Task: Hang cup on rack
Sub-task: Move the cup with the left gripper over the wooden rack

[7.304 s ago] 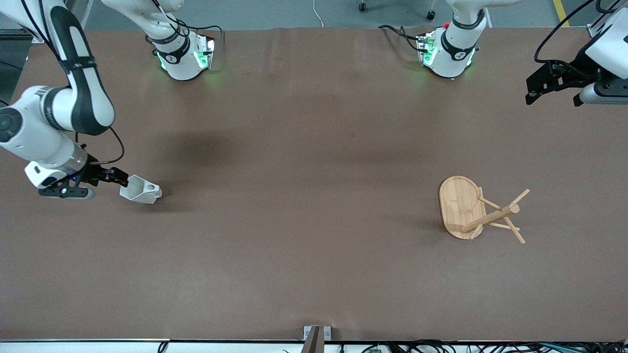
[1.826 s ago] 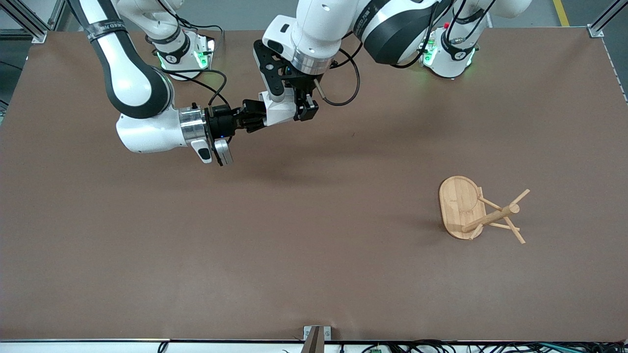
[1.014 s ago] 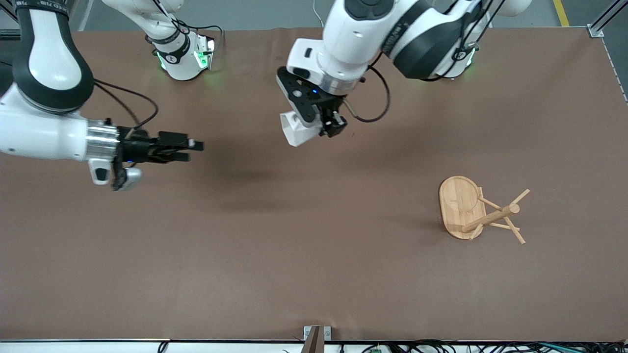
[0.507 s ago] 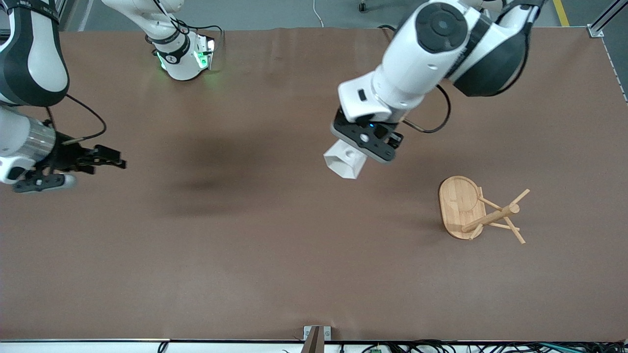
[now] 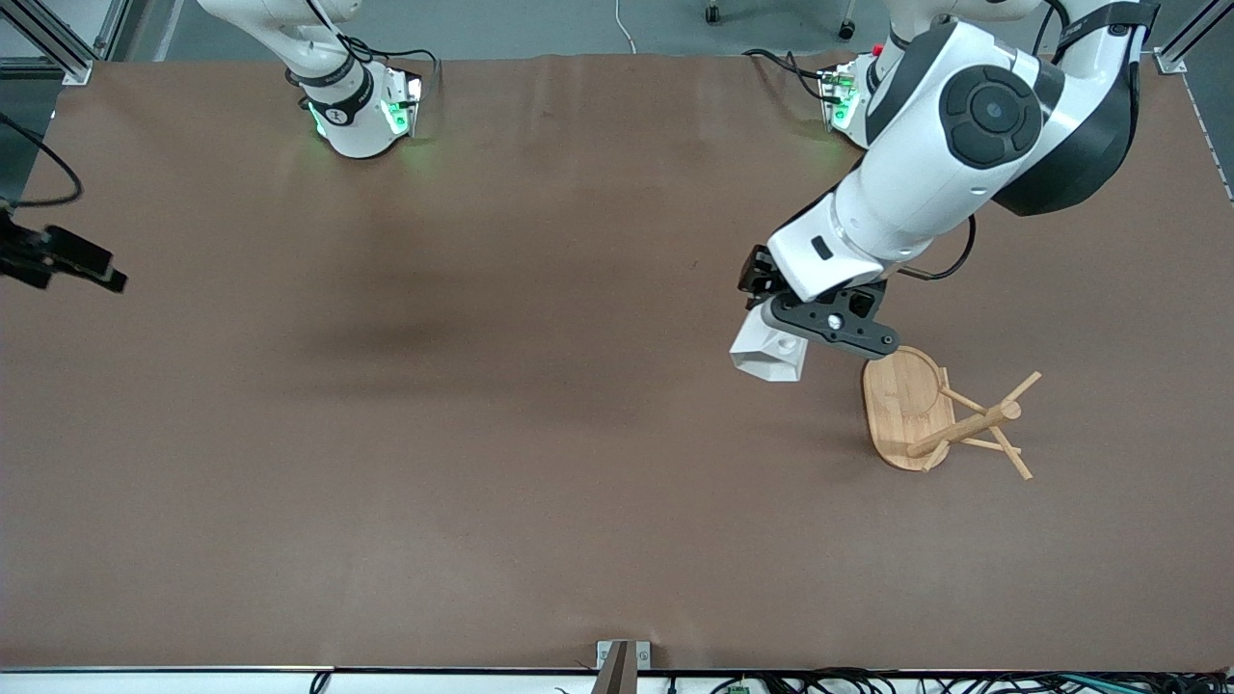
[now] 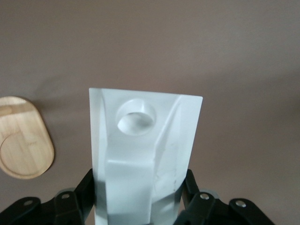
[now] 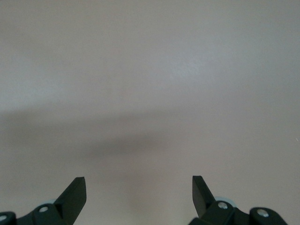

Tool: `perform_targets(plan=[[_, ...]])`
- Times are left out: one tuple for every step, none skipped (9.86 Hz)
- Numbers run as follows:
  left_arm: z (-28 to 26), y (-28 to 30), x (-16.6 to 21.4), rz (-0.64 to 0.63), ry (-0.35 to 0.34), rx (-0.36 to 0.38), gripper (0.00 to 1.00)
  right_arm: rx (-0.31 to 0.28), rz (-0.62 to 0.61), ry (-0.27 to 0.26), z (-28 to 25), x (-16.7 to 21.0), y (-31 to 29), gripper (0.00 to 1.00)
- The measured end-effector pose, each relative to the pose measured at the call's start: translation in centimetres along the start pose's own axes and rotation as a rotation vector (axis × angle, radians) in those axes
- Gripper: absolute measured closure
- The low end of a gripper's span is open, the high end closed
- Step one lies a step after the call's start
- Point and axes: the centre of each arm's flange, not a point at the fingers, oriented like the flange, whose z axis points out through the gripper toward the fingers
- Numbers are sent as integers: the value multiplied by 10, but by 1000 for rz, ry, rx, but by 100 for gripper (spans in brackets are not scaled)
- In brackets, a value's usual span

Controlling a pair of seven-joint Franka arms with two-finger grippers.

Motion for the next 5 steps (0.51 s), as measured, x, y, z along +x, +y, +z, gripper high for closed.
perform_targets(plan=[[17, -14, -11, 11, -13, 18, 25, -9, 7, -18, -14, -7, 0, 0], [32, -32, -20, 19, -16, 30, 25, -16, 13, -34, -18, -10, 0, 0], [45, -53, -25, 23, -9, 37, 25, -18, 15, -42, -19, -12, 0, 0], [53, -73, -27, 30, -6, 42, 25, -18, 15, -38, -22, -15, -1, 0], [59, -92, -28, 43, -3, 47, 25, -29, 13, -28, -28, -19, -2, 0]])
